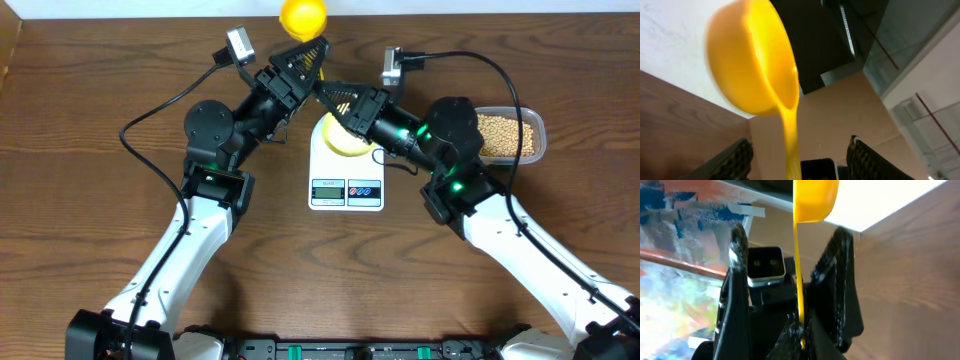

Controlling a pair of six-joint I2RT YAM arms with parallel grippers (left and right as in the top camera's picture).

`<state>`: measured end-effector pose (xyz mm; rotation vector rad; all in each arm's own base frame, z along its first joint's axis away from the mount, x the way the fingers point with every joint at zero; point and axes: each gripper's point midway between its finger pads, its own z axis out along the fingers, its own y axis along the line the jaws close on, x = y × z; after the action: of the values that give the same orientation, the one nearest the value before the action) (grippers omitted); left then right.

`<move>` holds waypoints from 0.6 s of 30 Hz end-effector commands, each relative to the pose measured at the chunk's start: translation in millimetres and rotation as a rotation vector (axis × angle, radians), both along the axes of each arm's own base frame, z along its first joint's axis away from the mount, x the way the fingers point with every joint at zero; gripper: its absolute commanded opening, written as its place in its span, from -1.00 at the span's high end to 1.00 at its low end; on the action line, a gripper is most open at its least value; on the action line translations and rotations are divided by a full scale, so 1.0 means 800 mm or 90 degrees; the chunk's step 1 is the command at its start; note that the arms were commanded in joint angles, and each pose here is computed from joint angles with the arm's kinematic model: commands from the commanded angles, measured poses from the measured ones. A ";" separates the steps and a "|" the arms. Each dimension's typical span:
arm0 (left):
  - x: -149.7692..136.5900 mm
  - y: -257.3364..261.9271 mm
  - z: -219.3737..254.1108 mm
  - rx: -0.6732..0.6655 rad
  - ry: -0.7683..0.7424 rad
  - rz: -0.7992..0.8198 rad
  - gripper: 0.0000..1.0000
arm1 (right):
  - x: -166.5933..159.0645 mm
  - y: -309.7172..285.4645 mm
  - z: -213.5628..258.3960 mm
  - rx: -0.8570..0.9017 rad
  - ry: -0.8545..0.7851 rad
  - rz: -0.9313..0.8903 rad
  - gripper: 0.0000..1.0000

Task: Scoop item into bowl and weigh 50g on scale
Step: 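Grasp the scoop handle with the right gripper below the left gripper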

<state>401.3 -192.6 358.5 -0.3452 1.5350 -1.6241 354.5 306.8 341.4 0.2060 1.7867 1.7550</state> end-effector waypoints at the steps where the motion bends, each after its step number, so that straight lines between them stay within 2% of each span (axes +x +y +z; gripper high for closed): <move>1: 0.000 0.009 0.002 0.021 -0.015 0.011 -0.28 | 0.007 -0.010 0.003 -0.042 -0.070 -0.014 0.97; 6: 0.021 0.043 -0.026 0.037 0.046 0.063 -0.28 | 0.015 -0.020 -0.010 -0.114 -0.136 -0.027 0.97; 14: 0.028 0.058 -0.032 0.040 0.059 0.081 -0.28 | 0.009 -0.017 -0.035 -0.227 -0.233 -0.001 0.97; 18: 0.030 0.059 -0.051 0.084 0.072 0.089 -0.26 | 0.008 -0.018 -0.055 -0.282 -0.251 0.011 0.97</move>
<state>426.5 -147.6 317.4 -0.5176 1.6484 -1.4694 363.4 291.9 299.1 -0.1731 1.8540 1.3496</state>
